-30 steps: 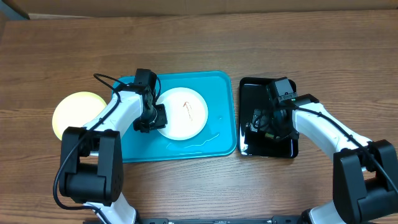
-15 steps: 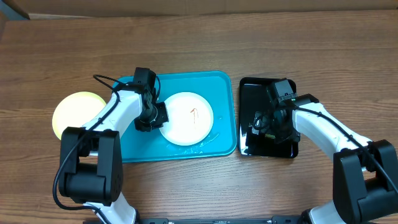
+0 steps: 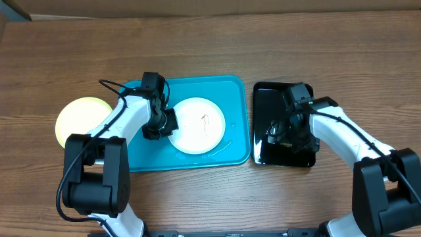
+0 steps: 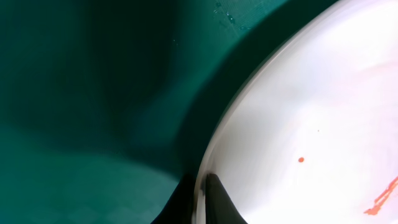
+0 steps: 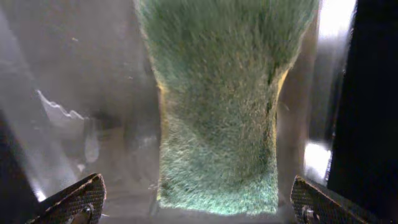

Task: Clean dirty plates on tray and stack at the side
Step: 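Rub the sponge on the black tray with the right gripper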

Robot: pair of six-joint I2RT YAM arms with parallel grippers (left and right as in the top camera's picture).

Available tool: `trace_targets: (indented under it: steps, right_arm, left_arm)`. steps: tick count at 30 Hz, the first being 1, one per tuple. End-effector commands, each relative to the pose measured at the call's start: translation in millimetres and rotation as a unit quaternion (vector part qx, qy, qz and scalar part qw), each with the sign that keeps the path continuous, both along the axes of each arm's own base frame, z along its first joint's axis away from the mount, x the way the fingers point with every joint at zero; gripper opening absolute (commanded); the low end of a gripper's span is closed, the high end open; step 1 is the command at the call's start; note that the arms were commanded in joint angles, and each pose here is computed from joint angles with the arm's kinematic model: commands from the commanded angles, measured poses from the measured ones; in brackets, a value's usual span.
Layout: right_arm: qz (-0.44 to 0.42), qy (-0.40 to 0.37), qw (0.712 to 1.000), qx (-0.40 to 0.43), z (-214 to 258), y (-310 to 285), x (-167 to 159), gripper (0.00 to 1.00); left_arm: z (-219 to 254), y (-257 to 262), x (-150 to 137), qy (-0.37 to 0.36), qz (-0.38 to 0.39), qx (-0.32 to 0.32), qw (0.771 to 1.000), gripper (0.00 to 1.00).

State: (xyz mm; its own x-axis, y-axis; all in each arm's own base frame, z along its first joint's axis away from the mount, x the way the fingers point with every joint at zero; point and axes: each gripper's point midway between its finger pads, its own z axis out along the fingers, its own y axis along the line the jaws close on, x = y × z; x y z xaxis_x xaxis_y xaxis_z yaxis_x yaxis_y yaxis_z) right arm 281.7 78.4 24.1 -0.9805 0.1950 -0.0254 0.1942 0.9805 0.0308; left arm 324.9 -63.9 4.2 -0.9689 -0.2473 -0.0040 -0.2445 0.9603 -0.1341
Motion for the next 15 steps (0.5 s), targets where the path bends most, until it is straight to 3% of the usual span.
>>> trace_targets:
  steps: [1, 8, 15]
  right_arm:
    - [-0.001, -0.015, 1.000, 0.003, 11.4, 1.2, 12.1, 0.97]
    - [-0.005, 0.002, 1.000, -0.001, -5.0, -2.3, -3.3, 0.97]
    - [-0.027, 0.007, 1.000, -0.002, -28.6, -4.6, -18.5, 0.87]
  left_arm:
    - [-11.9, 5.3, -7.8, 0.018, -0.001, 0.016, 1.000, 0.04]
    - [-13.6, 5.4, -9.8, 0.020, -0.001, 0.016, 1.000, 0.04]
    - [-18.2, 5.6, -12.0, 0.019, -0.001, 0.016, 1.000, 0.04]
